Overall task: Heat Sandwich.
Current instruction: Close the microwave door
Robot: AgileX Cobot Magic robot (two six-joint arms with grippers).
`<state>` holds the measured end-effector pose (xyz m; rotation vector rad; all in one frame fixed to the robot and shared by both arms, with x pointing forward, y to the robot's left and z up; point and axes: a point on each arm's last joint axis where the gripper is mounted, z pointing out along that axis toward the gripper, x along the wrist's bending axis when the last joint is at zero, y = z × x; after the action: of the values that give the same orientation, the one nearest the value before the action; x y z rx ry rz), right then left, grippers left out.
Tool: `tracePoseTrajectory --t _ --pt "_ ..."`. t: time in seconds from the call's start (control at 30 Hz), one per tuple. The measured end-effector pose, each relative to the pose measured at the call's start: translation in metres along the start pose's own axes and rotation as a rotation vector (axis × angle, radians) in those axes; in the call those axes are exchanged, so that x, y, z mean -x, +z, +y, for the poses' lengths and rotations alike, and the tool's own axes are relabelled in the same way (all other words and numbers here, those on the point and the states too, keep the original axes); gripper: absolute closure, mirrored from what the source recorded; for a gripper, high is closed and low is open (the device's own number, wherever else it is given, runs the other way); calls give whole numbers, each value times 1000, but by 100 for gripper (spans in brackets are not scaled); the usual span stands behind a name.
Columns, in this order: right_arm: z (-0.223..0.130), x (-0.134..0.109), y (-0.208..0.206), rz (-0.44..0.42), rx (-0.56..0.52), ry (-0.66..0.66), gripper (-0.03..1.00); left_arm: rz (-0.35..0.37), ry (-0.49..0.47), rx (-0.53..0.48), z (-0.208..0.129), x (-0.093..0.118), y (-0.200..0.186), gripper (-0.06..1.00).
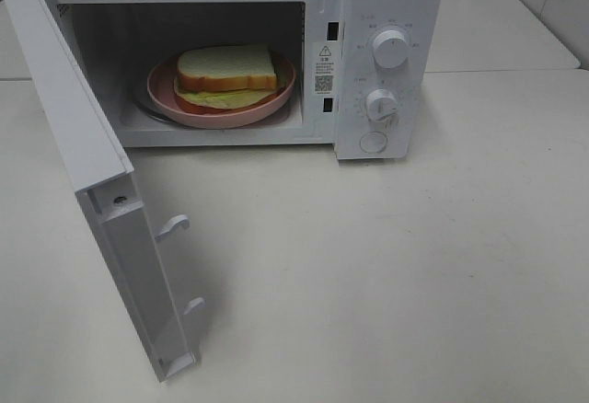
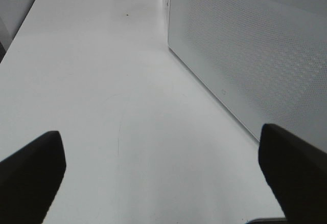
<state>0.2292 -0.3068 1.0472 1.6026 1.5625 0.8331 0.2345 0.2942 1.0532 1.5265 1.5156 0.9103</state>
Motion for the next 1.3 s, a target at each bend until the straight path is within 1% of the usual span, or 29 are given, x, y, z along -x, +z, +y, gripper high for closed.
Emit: tracePoseTrajectory --t 0.1,0.23,0.27,0.33,0.37,0.4,0.43,0.5,0.53,0.57,0.6,0.63,0.67,0.7,0.73,0.8,0.83,0.87,0.9,0.97,1.03,1.1,1.13,1.2,1.3 --pt "0 0 0 0 0 0 21 0 0 10 2 0 -1 -2" --pt "0 0 0 0 0 0 21 2 0 50 11 0 -2 -2" --pt "0 0 0 0 0 0 21 4 -2 69 18 0 1 -1" --pt "0 0 0 0 0 0 21 6 -4 80 24 -1 6 1" --pt "0 0 0 0 0 0 21 8 -7 77 30 -2 12 5" --pt "0 0 0 0 0 0 21 8 -7 77 30 -2 12 5" --pt "0 0 0 0 0 0 21 9 -8 76 32 -2 14 7" --pt "0 0 0 0 0 0 21 11 -11 72 37 -3 20 16" --pt "0 0 0 0 0 0 21 13 -13 70 42 -3 27 26" --pt "0 0 0 0 0 0 21 13 -13 70 42 -3 27 26" --pt "0 0 0 0 0 0 21 14 -14 72 45 -4 30 32" --pt "0 0 0 0 0 0 21 15 -15 70 47 -4 33 38" --pt "0 0 0 0 0 0 21 18 -17 59 51 -5 40 50" --pt "0 0 0 0 0 0 21 18 -17 59 51 -5 40 50" --pt "0 0 0 0 0 0 21 20 -17 50 53 -5 44 55" --pt "0 0 0 0 0 0 21 29 -13 42 56 -7 53 68" --pt "0 0 0 0 0 0 21 36 -10 29 57 -8 64 81" --pt "0 0 0 0 0 0 21 36 -10 29 57 -8 64 81" --pt "0 0 0 0 0 0 21 39 -10 21 57 -9 70 87" --pt "0 0 0 0 0 0 21 42 -11 8 56 -10 81 94" --pt "0 0 0 0 0 0 21 49 -12 15 53 -12 97 94" --pt "0 0 0 0 0 0 21 51 -13 21 52 -13 103 94" --pt "0 0 0 0 0 0 21 54 -14 35 50 -13 108 94" --pt "0 0 0 0 0 0 21 64 -14 100 47 -15 122 94" --pt "0 0 0 0 0 0 21 71 -14 140 41 -17 132 94"
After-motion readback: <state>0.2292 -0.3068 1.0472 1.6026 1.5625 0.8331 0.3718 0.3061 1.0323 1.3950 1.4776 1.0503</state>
